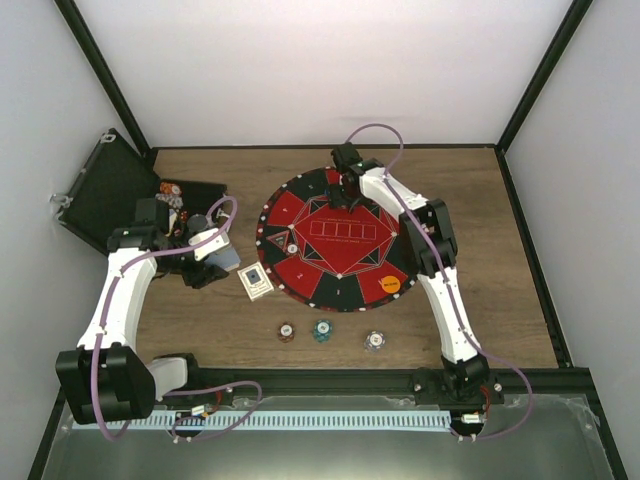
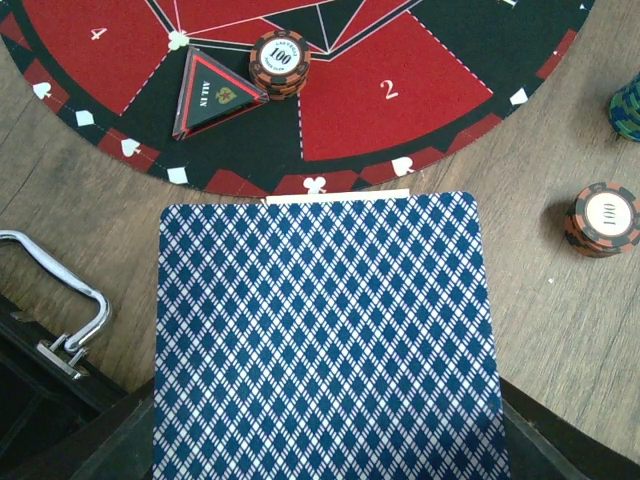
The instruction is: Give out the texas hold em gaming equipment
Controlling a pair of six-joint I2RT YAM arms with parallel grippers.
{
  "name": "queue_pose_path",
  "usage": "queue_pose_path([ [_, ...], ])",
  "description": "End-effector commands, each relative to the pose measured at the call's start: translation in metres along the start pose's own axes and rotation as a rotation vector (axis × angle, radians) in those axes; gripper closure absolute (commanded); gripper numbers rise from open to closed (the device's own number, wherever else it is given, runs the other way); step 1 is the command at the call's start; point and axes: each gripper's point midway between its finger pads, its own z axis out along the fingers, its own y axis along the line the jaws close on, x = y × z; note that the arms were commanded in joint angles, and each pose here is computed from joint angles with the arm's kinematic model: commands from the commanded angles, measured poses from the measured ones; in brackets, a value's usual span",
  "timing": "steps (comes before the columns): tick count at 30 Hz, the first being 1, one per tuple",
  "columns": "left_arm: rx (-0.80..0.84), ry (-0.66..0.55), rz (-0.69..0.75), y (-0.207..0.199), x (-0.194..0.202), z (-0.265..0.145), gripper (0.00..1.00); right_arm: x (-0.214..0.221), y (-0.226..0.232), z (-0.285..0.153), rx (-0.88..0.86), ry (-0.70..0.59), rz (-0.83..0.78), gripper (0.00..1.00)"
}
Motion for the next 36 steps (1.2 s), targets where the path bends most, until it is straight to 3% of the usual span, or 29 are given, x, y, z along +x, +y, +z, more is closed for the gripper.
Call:
queue_pose_path([
  [1,-0.005,-0.057,0.020,0.002,-0.015,-0.009,0.89,-0.020,0.001,-0.047,0.018,-0.071,0.003,0.20],
  [8,-0.005,-0.060,0.014,0.000,-0.015,-0.009,0.89,0.020,0.056,-0.119,-0.049,-0.135,-0.092,0.21],
  [18,-0.004,-0.039,0.018,-0.005,-0.007,-0.007,0.89,0.198,0.188,-0.186,-0.290,-0.083,-0.321,0.23],
  [26,-0.009,-0.033,0.020,-0.007,-0.006,-0.009,0.89,0.282,0.235,-0.176,-0.324,0.014,-0.463,0.22],
  [36,-0.020,-0.029,0.031,-0.008,-0.007,-0.013,0.89,0.308,0.242,-0.145,-0.302,0.092,-0.524,0.23],
])
